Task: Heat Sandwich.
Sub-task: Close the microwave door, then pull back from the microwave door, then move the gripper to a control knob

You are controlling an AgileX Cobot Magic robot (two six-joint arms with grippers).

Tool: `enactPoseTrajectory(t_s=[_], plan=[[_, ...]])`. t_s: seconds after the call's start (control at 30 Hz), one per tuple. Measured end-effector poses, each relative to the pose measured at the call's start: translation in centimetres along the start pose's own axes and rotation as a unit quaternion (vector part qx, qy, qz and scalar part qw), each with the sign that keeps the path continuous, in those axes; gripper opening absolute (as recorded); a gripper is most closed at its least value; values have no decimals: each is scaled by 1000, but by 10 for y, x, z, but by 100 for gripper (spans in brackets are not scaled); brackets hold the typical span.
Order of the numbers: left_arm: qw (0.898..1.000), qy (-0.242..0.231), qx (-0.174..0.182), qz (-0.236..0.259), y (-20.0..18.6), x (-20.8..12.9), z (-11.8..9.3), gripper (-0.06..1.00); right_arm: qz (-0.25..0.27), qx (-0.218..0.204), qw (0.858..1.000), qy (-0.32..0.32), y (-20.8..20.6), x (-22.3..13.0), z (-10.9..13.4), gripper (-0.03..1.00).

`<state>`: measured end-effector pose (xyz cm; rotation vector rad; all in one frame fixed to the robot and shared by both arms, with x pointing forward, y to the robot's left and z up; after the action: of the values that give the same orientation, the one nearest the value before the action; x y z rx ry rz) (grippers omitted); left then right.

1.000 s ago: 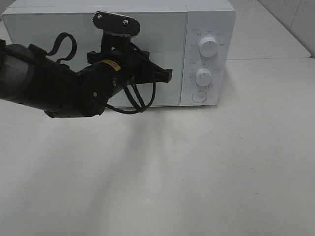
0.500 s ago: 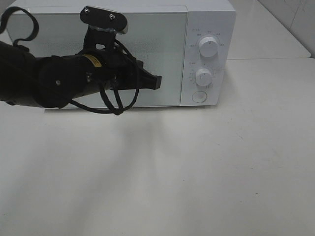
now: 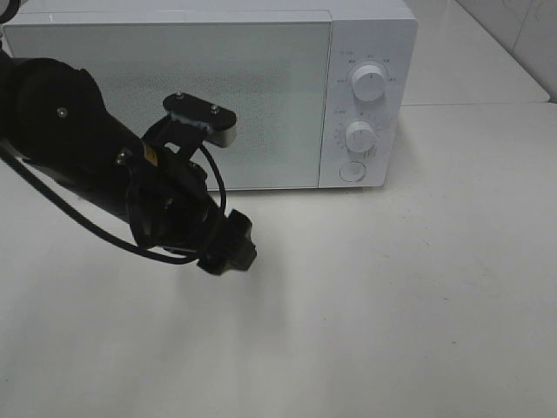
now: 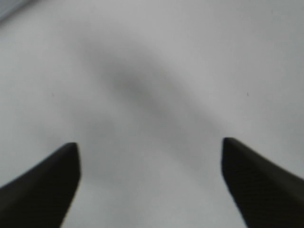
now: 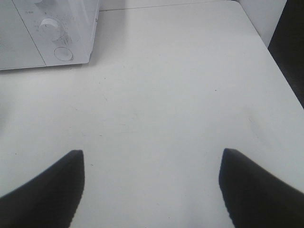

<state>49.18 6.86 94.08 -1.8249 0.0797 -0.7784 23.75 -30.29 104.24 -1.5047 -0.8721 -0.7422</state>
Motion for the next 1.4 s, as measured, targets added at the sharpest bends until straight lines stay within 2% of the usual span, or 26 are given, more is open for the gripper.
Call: enactPoseTrajectory(t_s=[0.03,0.07,0.33,0.43,0.57,0.6,0.67,0.73,0.8,0.83,0.97,1.0,1.1,1.13,1.4], plan=[[1000,0,-2,31,-3,-6,-1,85,0,0,1000,0,0,0,0,76],[999,1,-3,40,-6,-8,-1,94,0,0,1000,0,0,0,0,76],[999,30,1,40,-33,-7,-3,99,0,0,1000,0,0,0,0,76],[998,38,17,51,-47,-9,-1,99,0,0,1000,0,0,0,0,76],[995,18,63,72,-65,-15,7,99,0,0,1000,0,0,0,0,76],[995,18,63,72,-65,-15,7,99,0,0,1000,0,0,0,0,76],[992,-13,91,89,-74,-18,19,99,0,0,1000,0,0,0,0,76],[990,-25,97,95,-76,-18,24,99,0,0,1000,0,0,0,0,76],[987,-53,111,105,-82,-20,40,99,0,0,1000,0,0,0,0,76],[983,-84,120,111,-89,-21,55,99,0,0,1000,0,0,0,0,76],[977,-131,123,117,-102,-24,75,99,0,0,1000,0,0,0,0,76],[971,-165,125,117,-110,-27,88,99,0,0,1000,0,0,0,0,76],[965,-199,129,113,-121,-30,101,99,0,0,1000,0,0,0,0,76],[958,-224,134,115,-131,-35,110,99,0,0,1000,0,0,0,0,76],[940,-284,154,104,-175,-54,130,99,0,0,1000,0,0,0,0,76]])
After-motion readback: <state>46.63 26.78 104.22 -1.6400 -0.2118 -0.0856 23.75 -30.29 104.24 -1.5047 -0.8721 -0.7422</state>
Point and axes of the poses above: a point on each arm's last joint axis where the gripper is mounted, y pointing out along that axis toward the gripper, z along the wrist's bending axis when the last joint is at zero, x = y × z, the point moved 1 cm from there along y, pointing out along that axis toward the gripper, and after that the axes turned 11 degrees about -y, right-handed, at the moved point
